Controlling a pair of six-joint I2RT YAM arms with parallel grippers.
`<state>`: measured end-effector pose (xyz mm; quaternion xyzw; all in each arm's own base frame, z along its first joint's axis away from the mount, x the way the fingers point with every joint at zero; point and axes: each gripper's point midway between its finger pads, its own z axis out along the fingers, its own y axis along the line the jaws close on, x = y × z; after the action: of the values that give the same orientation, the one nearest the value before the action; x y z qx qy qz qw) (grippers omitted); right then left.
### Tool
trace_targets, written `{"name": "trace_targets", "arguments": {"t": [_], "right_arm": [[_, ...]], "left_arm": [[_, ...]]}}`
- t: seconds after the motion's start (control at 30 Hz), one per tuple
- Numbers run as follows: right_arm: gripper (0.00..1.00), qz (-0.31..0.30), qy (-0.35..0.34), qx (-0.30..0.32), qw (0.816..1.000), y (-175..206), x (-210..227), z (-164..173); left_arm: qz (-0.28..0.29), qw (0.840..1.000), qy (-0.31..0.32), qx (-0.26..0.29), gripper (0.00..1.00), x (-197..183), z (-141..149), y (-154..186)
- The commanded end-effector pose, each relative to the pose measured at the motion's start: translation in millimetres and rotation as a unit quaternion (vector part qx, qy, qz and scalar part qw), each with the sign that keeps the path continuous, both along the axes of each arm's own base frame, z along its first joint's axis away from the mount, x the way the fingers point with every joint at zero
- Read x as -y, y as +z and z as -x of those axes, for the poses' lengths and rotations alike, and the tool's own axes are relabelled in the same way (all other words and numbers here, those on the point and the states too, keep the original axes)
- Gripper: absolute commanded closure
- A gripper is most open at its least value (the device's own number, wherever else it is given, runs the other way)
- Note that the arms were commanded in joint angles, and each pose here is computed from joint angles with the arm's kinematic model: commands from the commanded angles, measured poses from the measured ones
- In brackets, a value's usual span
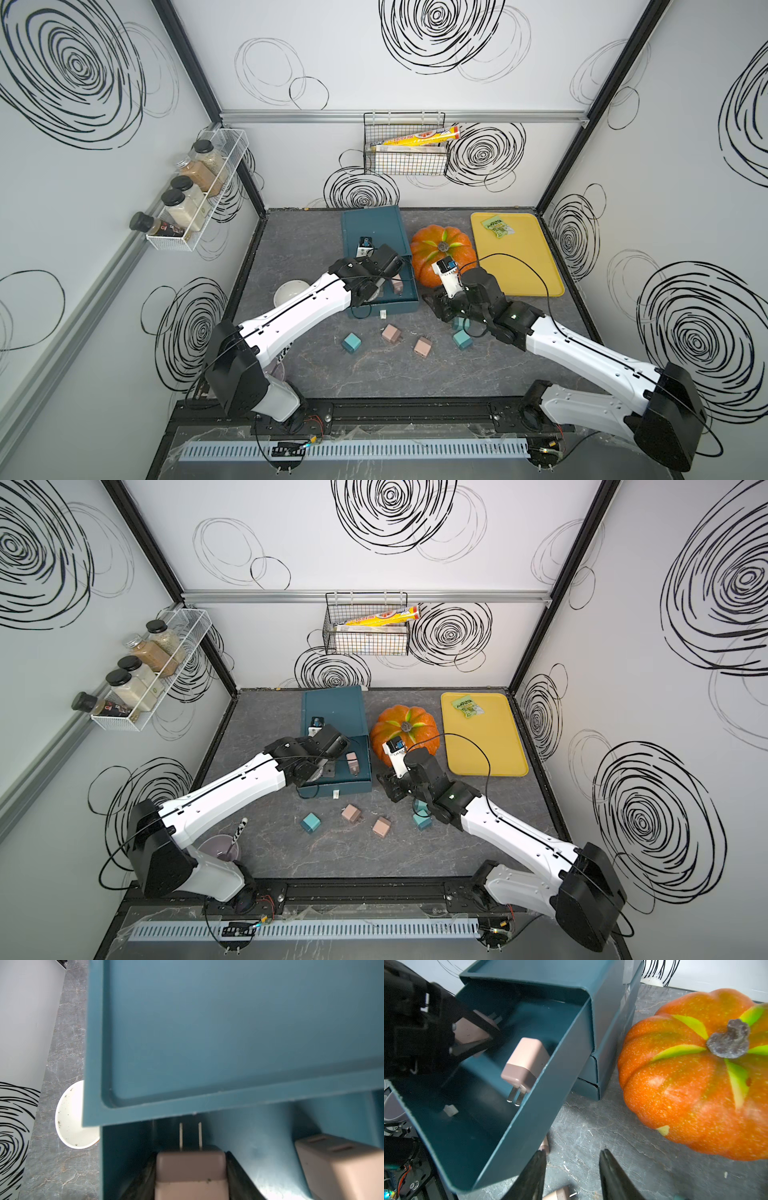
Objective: Place the plugs into the drawer by color
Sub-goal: Place the plug in the drawer, then pick up the plug from the center of the board.
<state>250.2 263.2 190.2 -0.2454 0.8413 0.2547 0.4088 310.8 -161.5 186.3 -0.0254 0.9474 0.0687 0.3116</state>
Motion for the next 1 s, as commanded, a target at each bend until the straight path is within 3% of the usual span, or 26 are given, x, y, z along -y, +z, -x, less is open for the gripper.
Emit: {"name": "trace_targets", "arguments": {"t": [0.0,0.13,0.3,0.63,0.83,0.97], "right_arm": [[0.53,-0.008,-0.002,0.013,1.0,6.3,0.5,0.4],[0.53,-0.009,-0.002,0.013,1.0,5.9,1.2,1.1],[0.52,-0.009,-0.004,0.014,1.0,6.6,1.6,0.6],[0.52,-0.013,-0.009,0.021,1.0,11.8,7.1,2.7],[0.43,-0.025,-0.073,-0.027,0.997,-2.7,43.2,23.2],[0.36,-0.072,-0.036,-0.118,0.99,-37.9,35.3,60.2]], "left_arm": [[0.008,1.0,-0.007,0.002,0.55,1.6,-4.8,3.7],[0.016,1.0,-0.01,0.005,0.49,3.2,-5.7,7.6],[0.023,1.0,-0.01,0.015,0.33,5.4,-9.5,15.0],[0.097,0.993,-0.044,0.047,0.34,27.5,-12.2,58.1],[0.188,0.97,-0.08,0.13,0.34,21.2,14.0,122.1],[0.296,0.928,-0.165,0.152,0.38,32.8,57.5,137.1]]}}
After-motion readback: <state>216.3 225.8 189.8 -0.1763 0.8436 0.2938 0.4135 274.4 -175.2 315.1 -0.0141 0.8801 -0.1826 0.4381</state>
